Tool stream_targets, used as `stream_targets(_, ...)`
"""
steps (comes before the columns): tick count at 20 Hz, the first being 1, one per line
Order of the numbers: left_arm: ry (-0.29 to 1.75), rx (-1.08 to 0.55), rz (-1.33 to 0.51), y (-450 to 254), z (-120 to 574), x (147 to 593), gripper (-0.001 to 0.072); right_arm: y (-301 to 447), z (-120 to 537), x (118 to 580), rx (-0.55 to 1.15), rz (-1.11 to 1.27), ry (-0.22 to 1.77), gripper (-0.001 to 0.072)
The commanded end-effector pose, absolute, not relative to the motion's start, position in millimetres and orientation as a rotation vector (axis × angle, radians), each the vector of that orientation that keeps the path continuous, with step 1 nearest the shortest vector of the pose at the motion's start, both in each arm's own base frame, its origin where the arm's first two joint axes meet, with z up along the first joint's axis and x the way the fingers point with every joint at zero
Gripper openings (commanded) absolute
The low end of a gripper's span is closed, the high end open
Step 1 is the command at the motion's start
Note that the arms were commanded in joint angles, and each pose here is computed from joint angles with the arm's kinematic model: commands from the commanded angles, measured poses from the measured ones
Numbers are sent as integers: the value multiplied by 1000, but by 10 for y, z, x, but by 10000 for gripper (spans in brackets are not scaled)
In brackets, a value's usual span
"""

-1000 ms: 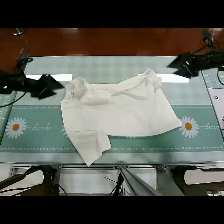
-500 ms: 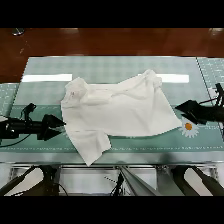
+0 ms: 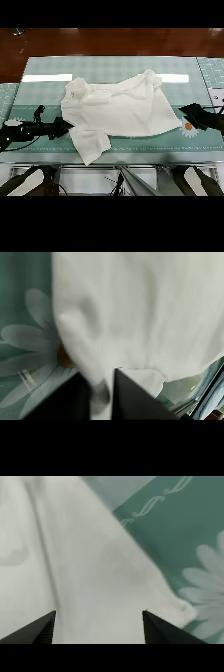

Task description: Fold the shirts.

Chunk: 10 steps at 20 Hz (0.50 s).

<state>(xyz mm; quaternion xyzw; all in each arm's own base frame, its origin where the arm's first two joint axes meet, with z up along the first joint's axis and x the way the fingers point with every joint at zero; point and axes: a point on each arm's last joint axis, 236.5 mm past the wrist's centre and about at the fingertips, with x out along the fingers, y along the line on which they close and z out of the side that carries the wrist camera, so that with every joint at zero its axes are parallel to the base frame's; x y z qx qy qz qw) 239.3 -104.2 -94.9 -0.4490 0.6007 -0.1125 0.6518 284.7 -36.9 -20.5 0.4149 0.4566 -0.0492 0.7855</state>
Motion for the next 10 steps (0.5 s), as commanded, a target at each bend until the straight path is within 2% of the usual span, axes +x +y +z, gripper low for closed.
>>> stream_targets(1, 1339, -985, -315, -1142, -823, 2506, 24, -1067, -422, 2479, 894, -408, 1027, 628)
stream_targets(2, 1327, -974, -329, -1138, -778, 2551, 24, -1094, -600, 2236, 922, -466, 1121, 627)
stream_targets(4, 1309, -964, -335, -1119, -726, 2622, 24, -913, -815, 2017, 954, -416, 1270, 626)
stream_targets(8, 1308, -962, -337, -1121, -720, 2627, 24, -536, -788, 2373, 1103, -174, 1229, 626)
stream_targets(10, 1308, -963, -337, -1121, -720, 2627, 24, -394, -860, 2427, 1097, -107, 1278, 626)
